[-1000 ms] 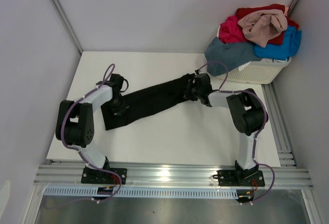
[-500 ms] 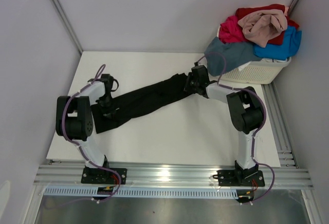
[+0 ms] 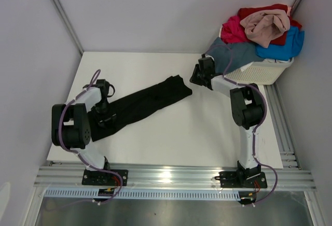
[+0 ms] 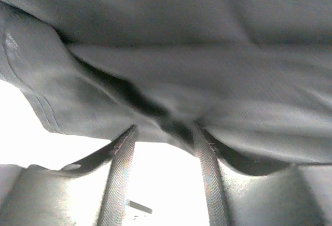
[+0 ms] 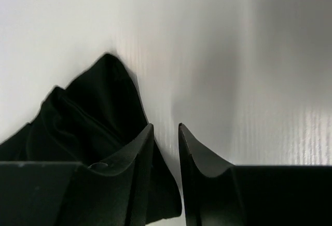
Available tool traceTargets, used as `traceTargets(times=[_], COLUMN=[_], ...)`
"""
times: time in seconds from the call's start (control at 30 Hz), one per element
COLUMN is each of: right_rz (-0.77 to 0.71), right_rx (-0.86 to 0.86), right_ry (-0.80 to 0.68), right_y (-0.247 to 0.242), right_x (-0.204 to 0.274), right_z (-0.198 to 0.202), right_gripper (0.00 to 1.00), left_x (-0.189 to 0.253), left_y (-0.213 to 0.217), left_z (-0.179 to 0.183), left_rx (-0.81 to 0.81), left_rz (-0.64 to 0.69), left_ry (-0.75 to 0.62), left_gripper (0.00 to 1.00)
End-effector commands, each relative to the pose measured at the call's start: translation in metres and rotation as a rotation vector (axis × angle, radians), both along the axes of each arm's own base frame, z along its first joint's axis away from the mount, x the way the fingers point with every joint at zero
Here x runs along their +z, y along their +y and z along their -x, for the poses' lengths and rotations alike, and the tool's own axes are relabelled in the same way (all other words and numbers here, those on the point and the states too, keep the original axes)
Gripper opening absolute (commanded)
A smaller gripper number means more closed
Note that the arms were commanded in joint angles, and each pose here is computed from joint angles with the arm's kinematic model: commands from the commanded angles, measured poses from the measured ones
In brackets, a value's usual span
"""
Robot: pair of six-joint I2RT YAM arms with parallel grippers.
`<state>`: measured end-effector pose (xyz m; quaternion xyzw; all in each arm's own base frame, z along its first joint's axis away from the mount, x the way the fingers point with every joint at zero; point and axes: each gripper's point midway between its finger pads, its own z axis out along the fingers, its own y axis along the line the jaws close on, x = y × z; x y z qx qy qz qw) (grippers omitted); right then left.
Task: Fold and stack the t-shirts
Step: Fold the other side of the tshirt into a rectangle, then rotate the tshirt 90 degrees
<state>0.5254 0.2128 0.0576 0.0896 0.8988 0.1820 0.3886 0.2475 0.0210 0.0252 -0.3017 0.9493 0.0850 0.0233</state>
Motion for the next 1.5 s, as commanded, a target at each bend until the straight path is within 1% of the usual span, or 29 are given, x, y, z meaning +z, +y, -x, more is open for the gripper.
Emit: traceTargets(times=[0.0, 0.03, 0.07, 0.1, 0.13, 0.17, 0.2, 0.27, 0.33, 0.37, 0.43, 0.5, 0.67, 0.77, 0.87, 0.97, 1.07, 1.13, 1.17, 1.2, 1.27, 1.3, 1.37, 1.4, 1.47], right_rz=[-0.025, -0.026, -0.035, -0.048, -0.047, -0.05, -0.055, -0.051, -0.078, -0.074, -0.085, -0.081, -0.154, -0.189, -0.18, -0.18, -0.168, -0.157, -0.16, -0.156, -0.139, -0.136, -0.09, -0.084, -0.049], right_rx=[0.063, 0.071, 0.093, 0.107, 0.11, 0.105, 0.096, 0.084, 0.08, 0.076, 0.079, 0.082, 0.124, 0.138, 0.143, 0.141, 0.122, 0.102, 0.098, 0.09, 0.064, 0.071, 0.042, 0.037, 0.019], right_ry=[-0.037, -0.041, -0.051, -0.074, -0.066, -0.069, -0.096, -0.078, -0.09, -0.067, -0.075, -0.043, 0.044, 0.073, 0.071, 0.063, 0.059, 0.069, 0.053, 0.057, 0.059, 0.045, 0.024, -0.009, -0.024], right_y=[0.013, 0.013, 0.015, 0.018, 0.016, 0.014, 0.012, 0.006, 0.007, 0.004, 0.007, 0.009, 0.038, 0.058, 0.071, 0.078, 0.081, 0.081, 0.084, 0.085, 0.083, 0.087, 0.08, 0.082, 0.074], right_x=[0.014, 0.017, 0.025, 0.031, 0.026, 0.028, 0.039, 0.033, 0.042, 0.031, 0.033, 0.02, -0.011, -0.022, -0.028, -0.027, -0.034, -0.042, -0.037, -0.038, -0.042, -0.034, -0.032, -0.02, -0.017], right_z=[0.011, 0.014, 0.018, 0.018, 0.025, 0.028, 0.03, 0.043, 0.051, 0.061, 0.07, 0.081, 0.104, 0.111, 0.113, 0.105, 0.095, 0.088, 0.08, 0.078, 0.069, 0.062, 0.052, 0.041, 0.027], right_gripper=[0.3, 0.33, 0.36, 0.39, 0.47, 0.5, 0.57, 0.6, 0.63, 0.64, 0.67, 0.69, 0.7, 0.7, 0.7, 0.7, 0.65, 0.5, 0.42, 0.23, 0.05, 0.0, 0.0, 0.0, 0.0], left_x=[0.026, 0.029, 0.037, 0.042, 0.046, 0.051, 0.061, 0.071, 0.08, 0.083, 0.085, 0.083, 0.082, 0.087, 0.089, 0.092, 0.097, 0.101, 0.102, 0.104, 0.102, 0.101, 0.099, 0.099, 0.097], left_y=[-0.025, -0.029, -0.033, -0.04, -0.043, -0.045, -0.048, -0.052, -0.058, -0.059, -0.064, -0.067, -0.068, -0.069, -0.07, -0.071, -0.076, -0.079, -0.08, -0.08, -0.08, -0.081, -0.081, -0.082, -0.084], left_z=[-0.014, -0.015, -0.019, -0.02, -0.021, -0.022, -0.024, -0.024, -0.022, -0.021, -0.014, -0.009, 0.0, 0.0, 0.003, 0.007, 0.013, 0.017, 0.018, 0.019, 0.023, 0.024, 0.025, 0.026, 0.027], left_rx=[-0.093, -0.108, -0.121, -0.148, -0.163, -0.174, -0.19, -0.207, -0.228, -0.232, -0.246, -0.258, -0.255, -0.264, -0.276, -0.279, -0.29, -0.3, -0.304, -0.307, -0.312, -0.314, -0.316, -0.317, -0.32], left_rz=[0.024, 0.028, 0.029, 0.03, 0.03, 0.029, 0.02, 0.022, 0.028, 0.03, 0.036, 0.046, 0.049, 0.052, 0.059, 0.065, 0.083, 0.096, 0.098, 0.1, 0.101, 0.103, 0.106, 0.108, 0.118], left_ry=[-0.133, -0.15, -0.196, -0.218, -0.235, -0.256, -0.295, -0.331, -0.368, -0.377, -0.392, -0.396, -0.398, -0.414, -0.415, -0.421, -0.444, -0.467, -0.473, -0.481, -0.479, -0.478, -0.473, -0.475, -0.471], left_gripper=[0.58, 0.61, 0.64, 0.68, 0.7, 0.72, 0.75, 0.77, 0.81, 0.82, 0.84, 0.87, 0.9, 0.91, 0.91, 0.91, 0.91, 0.91, 0.91, 0.91, 0.91, 0.91, 0.91, 0.91, 0.91])
